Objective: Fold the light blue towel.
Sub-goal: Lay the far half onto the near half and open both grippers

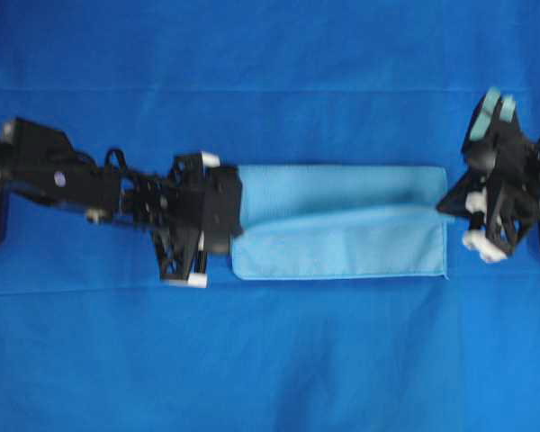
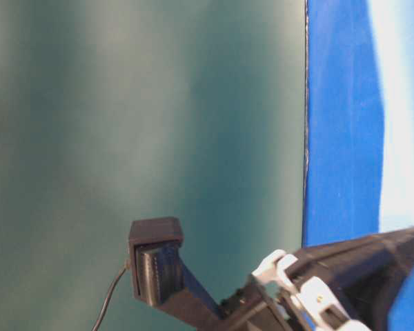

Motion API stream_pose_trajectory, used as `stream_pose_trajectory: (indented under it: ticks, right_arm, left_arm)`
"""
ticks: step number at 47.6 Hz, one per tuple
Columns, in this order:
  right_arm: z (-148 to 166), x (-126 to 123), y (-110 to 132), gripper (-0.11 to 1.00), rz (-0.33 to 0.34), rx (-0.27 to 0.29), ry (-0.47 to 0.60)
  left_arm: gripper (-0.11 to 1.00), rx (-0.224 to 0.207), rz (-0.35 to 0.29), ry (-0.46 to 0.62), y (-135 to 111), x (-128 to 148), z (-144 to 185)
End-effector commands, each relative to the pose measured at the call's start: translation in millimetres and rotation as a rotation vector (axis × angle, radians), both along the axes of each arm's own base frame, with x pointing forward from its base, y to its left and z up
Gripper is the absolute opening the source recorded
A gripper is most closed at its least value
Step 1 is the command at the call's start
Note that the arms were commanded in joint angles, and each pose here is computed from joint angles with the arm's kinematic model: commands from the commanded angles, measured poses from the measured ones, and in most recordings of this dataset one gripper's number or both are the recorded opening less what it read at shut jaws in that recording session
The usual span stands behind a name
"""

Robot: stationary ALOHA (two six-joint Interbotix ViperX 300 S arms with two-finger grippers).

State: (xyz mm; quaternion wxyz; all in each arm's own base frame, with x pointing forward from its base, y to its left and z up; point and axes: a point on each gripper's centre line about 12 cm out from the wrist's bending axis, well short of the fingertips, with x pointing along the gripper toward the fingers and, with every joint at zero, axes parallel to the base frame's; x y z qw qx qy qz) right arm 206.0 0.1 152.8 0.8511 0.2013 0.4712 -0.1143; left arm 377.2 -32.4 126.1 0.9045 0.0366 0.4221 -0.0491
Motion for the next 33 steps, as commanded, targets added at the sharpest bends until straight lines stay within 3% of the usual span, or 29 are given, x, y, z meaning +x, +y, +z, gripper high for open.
stream_pose_trajectory:
  ticks: [1,14,33]
  right_arm:
    - [0.7,2.7,11.3,0.02,0.031,0.015,-0.004]
    - [-15.0,4.1,26.1,0.02,0.055,0.039,0.040]
    - [-22.7,11.9,29.7,0.02,0.068,0.045,-0.008]
  left_arm:
    - [0.01,-0.020,-0.014,-0.038,-13.2,7.7,11.0]
    - [0.01,-0.050,-0.004,-0.043,-22.5,6.7,4.1]
    - [0.02,-0.055,-0.001,-0.082,-21.8,7.7,-0.2]
